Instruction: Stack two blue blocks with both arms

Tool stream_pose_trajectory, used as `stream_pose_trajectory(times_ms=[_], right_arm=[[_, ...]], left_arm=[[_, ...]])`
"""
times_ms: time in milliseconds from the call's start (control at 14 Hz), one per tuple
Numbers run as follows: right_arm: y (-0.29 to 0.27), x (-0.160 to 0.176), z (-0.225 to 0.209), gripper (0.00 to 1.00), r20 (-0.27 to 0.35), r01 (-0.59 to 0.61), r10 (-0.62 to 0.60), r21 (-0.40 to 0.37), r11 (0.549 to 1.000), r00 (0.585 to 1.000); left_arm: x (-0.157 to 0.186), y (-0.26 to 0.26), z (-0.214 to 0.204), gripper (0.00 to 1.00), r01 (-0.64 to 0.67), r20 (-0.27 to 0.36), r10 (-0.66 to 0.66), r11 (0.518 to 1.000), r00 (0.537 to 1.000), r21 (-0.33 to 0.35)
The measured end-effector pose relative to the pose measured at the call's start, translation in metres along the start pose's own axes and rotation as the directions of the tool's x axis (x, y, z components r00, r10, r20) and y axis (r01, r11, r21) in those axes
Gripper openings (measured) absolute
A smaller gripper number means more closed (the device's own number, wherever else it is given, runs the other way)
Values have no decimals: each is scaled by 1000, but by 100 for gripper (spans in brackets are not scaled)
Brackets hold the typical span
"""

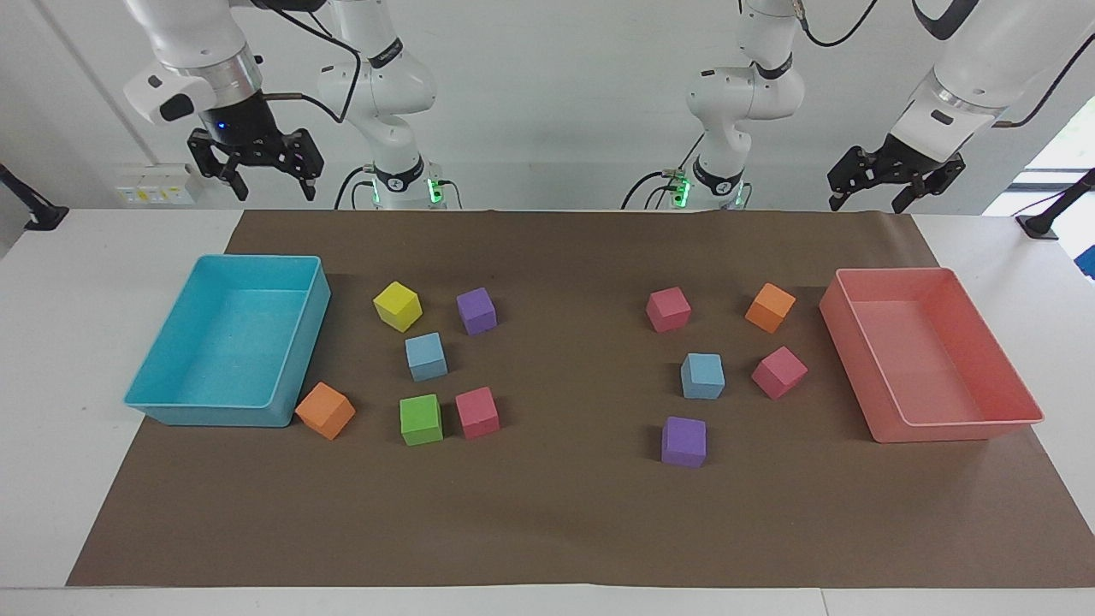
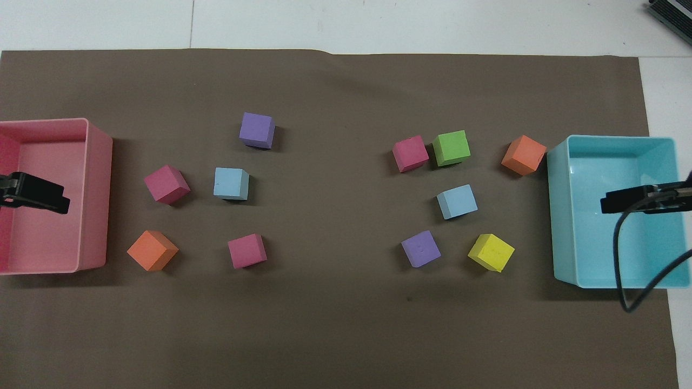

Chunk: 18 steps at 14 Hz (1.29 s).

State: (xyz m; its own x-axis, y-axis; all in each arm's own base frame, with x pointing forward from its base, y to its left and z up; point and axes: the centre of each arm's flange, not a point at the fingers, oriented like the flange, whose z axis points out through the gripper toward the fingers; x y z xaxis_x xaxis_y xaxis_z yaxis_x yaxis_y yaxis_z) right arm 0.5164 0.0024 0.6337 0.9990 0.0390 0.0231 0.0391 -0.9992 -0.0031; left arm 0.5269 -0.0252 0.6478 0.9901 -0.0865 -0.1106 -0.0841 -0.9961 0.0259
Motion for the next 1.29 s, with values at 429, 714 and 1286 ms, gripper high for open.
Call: stream_pose_trajectory(times_ms=[429,714,1286], right_arm=[[-33,22,40,100,8,60,-60,5,998,998],[-43,27,47,100,11,76,-76,8,997,997],[-60,25,56,100,25,107,-107,11,994,994]], left_arm=[[-1,2,0,100,-3,6,3,1000,1000,0],[-1,2,0,100,-3,6,3,1000,1000,0],[11,2,-9,100,-4,-100,4,1000,995,4]])
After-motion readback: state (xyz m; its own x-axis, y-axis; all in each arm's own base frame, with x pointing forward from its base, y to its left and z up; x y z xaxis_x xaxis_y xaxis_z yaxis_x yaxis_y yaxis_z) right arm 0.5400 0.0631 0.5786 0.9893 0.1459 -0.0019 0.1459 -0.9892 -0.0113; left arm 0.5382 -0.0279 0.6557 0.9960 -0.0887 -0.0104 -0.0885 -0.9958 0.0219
